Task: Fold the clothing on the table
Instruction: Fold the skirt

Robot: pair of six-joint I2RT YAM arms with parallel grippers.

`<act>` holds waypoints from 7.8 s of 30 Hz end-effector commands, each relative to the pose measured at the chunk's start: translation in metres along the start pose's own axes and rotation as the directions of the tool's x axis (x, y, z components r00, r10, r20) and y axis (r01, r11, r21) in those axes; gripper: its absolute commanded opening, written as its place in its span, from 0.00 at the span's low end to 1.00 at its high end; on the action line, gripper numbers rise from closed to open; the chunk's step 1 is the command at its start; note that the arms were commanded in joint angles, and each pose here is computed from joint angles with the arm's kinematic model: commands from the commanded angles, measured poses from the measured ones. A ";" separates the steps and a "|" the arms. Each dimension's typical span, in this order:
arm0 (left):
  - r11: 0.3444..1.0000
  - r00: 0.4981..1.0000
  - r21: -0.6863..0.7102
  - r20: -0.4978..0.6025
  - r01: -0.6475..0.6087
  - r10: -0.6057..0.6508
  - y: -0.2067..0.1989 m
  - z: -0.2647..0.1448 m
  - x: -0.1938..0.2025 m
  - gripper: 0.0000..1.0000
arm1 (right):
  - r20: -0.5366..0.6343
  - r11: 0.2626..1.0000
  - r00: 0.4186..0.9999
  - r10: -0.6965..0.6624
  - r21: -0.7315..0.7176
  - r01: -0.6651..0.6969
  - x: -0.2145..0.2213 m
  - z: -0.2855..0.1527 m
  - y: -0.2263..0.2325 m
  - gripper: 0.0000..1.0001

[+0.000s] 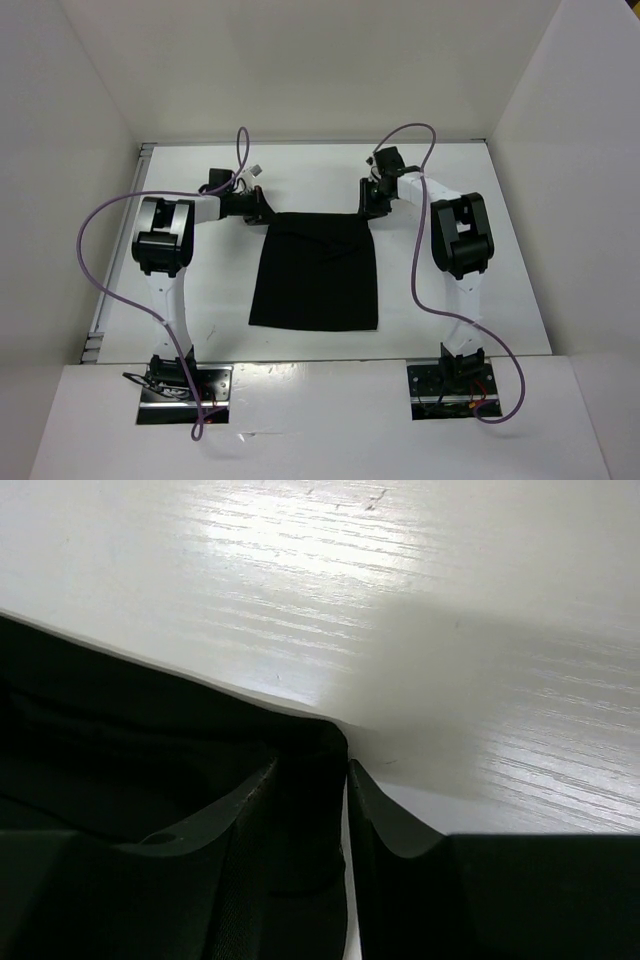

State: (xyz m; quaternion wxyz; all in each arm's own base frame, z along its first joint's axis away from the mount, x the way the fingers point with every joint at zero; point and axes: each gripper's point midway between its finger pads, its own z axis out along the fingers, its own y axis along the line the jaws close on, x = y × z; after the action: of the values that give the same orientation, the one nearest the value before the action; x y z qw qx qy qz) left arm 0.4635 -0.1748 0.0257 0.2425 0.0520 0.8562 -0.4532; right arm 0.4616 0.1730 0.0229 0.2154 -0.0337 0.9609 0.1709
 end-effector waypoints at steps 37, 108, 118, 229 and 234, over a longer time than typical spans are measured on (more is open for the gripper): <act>0.911 0.922 0.370 0.259 0.180 -0.288 -0.075 -0.013 -0.122 0.00 | 0.221 0.951 0.948 0.231 -0.259 -0.171 -0.103 -0.078 -0.012 0.00; 0.947 0.938 0.135 0.155 0.292 -0.311 -0.081 -0.058 0.028 0.00 | 0.035 0.961 0.963 0.267 -0.076 -0.264 0.051 -0.128 0.000 0.00; 0.917 0.918 0.047 -0.042 0.396 -0.394 -0.081 -0.047 0.095 0.34 | -0.081 0.951 0.950 0.301 -0.042 -0.305 0.085 -0.117 -0.005 0.16; 0.948 0.936 -0.081 -0.156 0.307 -0.316 -0.027 0.022 0.052 0.02 | 0.069 0.813 0.815 -0.575 -0.062 0.579 0.118 -0.071 0.237 0.36; 0.948 0.936 -0.081 -0.156 0.307 -0.316 -0.027 0.022 0.052 0.02 | 0.052 0.806 0.809 -0.586 -0.075 0.588 0.126 -0.054 0.242 0.36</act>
State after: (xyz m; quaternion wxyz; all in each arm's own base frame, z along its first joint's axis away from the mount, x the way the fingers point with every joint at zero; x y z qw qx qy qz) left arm 0.4148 -0.2147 0.0218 0.0937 -0.0604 0.8772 -0.4670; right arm 0.2773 0.3603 0.0774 0.2311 -0.3317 0.9065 0.1220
